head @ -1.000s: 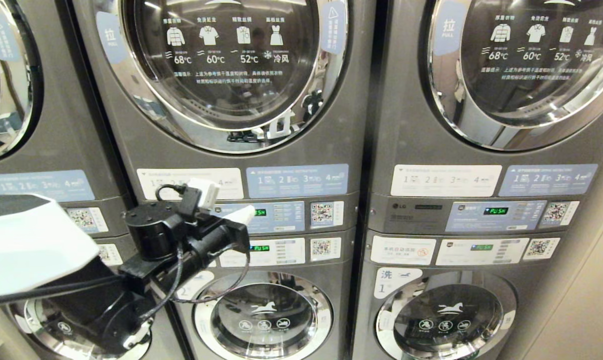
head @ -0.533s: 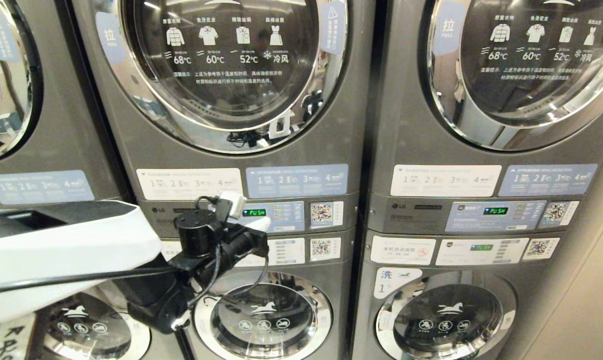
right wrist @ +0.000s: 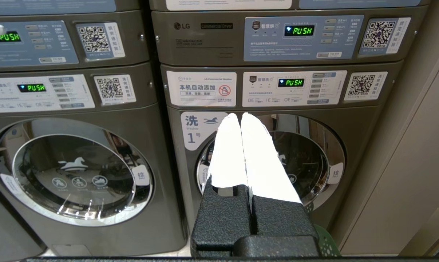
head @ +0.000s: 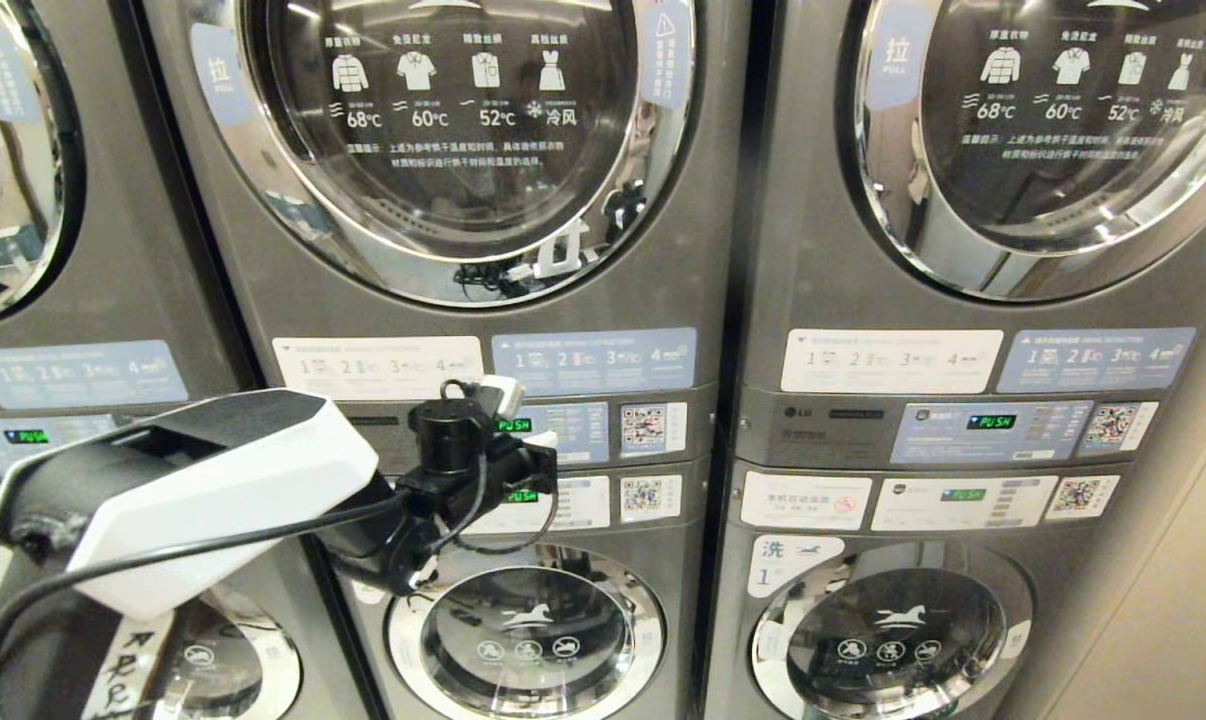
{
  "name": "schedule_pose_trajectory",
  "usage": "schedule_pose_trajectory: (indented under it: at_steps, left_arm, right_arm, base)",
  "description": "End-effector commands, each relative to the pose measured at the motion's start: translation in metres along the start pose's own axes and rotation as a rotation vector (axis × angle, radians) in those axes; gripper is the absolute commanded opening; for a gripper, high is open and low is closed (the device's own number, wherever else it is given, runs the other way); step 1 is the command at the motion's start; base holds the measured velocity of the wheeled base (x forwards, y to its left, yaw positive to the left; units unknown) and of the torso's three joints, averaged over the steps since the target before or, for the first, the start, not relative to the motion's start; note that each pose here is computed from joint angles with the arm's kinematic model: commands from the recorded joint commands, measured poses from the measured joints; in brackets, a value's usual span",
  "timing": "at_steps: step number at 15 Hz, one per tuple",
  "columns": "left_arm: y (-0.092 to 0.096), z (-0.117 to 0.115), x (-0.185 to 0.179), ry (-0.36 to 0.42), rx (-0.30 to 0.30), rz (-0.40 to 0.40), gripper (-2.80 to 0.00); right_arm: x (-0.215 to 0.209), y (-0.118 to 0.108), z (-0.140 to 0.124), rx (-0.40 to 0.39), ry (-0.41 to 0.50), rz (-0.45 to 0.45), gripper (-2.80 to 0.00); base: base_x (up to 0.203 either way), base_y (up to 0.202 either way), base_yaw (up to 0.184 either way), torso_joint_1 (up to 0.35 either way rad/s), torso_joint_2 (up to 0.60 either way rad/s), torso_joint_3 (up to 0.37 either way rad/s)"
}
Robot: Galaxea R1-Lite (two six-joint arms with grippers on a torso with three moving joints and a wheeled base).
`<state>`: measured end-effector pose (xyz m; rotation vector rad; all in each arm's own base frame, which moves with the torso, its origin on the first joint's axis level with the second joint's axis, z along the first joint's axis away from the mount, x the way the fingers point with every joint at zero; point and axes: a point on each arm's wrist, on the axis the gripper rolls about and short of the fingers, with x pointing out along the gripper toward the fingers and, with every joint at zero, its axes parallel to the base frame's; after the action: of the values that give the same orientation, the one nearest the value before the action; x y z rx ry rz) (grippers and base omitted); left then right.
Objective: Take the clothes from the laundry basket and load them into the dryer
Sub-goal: Close the dryer
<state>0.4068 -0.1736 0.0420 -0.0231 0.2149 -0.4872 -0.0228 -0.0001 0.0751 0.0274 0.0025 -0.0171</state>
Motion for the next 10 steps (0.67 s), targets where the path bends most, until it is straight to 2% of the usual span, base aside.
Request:
schedule_pose_trajectory:
  at_steps: [1, 6, 10]
  left_arm:
    - [0.003, -0.011, 0.009, 0.012, -0.002, 0.004, -2.8]
    - [0.008, -0.011, 0.037, -0.056, 0.002, 0.002, -2.8]
    - [0.014, -0.026, 0.052, -0.058, 0.003, 0.01, -2.8]
  right_arm:
    - [0.0, 0.0, 0.0, 0.0, 0.0, 0.0, -2.8]
    - [0.0, 0.0, 0.0, 0.0, 0.0, 0.0, -2.8]
    - [0.0, 0.0, 0.0, 0.0, 0.0, 0.0, -2.8]
  base:
    - [0.0, 0.0, 0.0, 0.0, 0.0, 0.0]
    - [0.0, 0.0, 0.0, 0.0, 0.0, 0.0]
    - [0.0, 0.0, 0.0, 0.0, 0.0, 0.0]
